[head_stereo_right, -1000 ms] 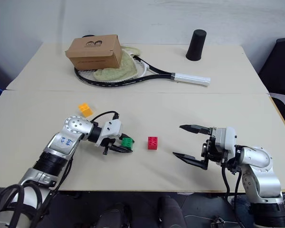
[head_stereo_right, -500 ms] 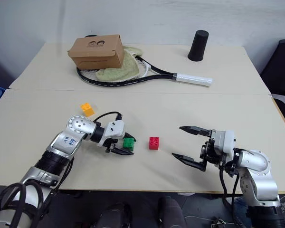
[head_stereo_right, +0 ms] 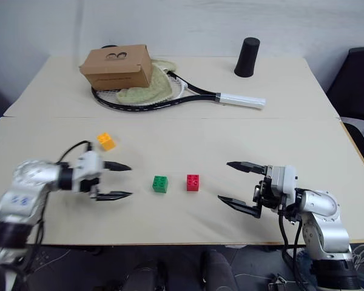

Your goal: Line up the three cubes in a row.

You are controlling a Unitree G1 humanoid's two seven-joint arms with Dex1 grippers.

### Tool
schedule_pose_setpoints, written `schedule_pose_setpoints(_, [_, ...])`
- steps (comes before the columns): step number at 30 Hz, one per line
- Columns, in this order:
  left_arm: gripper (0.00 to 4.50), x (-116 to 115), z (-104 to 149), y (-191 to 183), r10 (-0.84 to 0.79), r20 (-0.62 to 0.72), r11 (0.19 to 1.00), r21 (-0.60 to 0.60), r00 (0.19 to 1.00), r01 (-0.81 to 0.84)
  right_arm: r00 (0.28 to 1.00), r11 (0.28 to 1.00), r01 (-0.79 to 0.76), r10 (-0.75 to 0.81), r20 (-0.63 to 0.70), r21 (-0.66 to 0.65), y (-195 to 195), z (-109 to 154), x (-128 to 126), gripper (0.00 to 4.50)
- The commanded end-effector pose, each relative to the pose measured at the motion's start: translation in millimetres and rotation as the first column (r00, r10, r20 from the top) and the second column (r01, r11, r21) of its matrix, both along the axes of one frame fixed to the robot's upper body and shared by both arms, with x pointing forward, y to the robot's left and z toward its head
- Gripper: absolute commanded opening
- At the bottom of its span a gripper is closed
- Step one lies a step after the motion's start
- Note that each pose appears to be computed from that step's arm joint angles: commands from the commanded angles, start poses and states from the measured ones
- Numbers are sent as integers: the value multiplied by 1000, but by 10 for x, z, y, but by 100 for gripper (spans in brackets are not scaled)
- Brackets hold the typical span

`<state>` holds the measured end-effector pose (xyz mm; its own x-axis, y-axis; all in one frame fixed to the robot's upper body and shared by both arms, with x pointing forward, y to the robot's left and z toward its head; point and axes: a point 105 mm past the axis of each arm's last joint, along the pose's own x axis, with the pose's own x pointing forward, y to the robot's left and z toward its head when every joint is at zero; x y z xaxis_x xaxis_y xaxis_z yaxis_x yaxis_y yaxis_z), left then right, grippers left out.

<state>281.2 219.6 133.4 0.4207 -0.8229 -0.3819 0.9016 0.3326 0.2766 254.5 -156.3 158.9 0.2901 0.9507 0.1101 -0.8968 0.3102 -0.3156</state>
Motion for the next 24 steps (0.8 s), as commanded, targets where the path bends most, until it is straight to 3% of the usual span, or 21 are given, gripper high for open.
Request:
schedule_pose_setpoints(1, [400, -137, 151, 482, 278, 56, 949, -173, 959, -265, 998, 999, -16, 13, 55, 47, 47, 102, 36, 450])
schedule_pose_setpoints(4, [449, -251, 90, 979, 575, 48, 787, -306, 816, -536, 996, 997, -19, 13, 85, 79, 111, 151, 70, 450])
schedule_pose_setpoints(6, [449, -388, 22, 1270, 730, 28, 641, -377, 683, -669, 995, 995, -20, 10, 100, 100, 165, 188, 92, 450])
schedule_pose_setpoints(8, [449, -495, -36, 1386, 797, 9, 554, -409, 604, -725, 994, 994, -23, 11, 107, 109, 200, 202, 106, 450])
schedule_pose_setpoints(14, [449, -493, -43, 1301, 814, 0, 520, -445, 581, -729, 994, 993, -22, 9, 111, 114, 236, 212, 136, 450])
schedule_pose_setpoints(17, [449, -346, 37, 1243, 807, 24, 534, -457, 590, -711, 994, 993, -22, 9, 113, 113, 250, 215, 152, 450])
schedule_pose_setpoints(19, [449, 20, 151, 1118, 793, 41, 560, -440, 607, -702, 993, 994, -26, 14, 116, 106, 261, 218, 163, 450])
schedule_pose_setpoints(21, [449, 342, 282, 1016, 820, 41, 527, -445, 571, -724, 993, 995, -28, 17, 117, 98, 262, 217, 169, 450])
schedule_pose_setpoints(24, [449, 548, 336, 794, 843, 9, 483, -450, 538, -751, 993, 996, -21, 10, 122, 91, 250, 212, 178, 450])
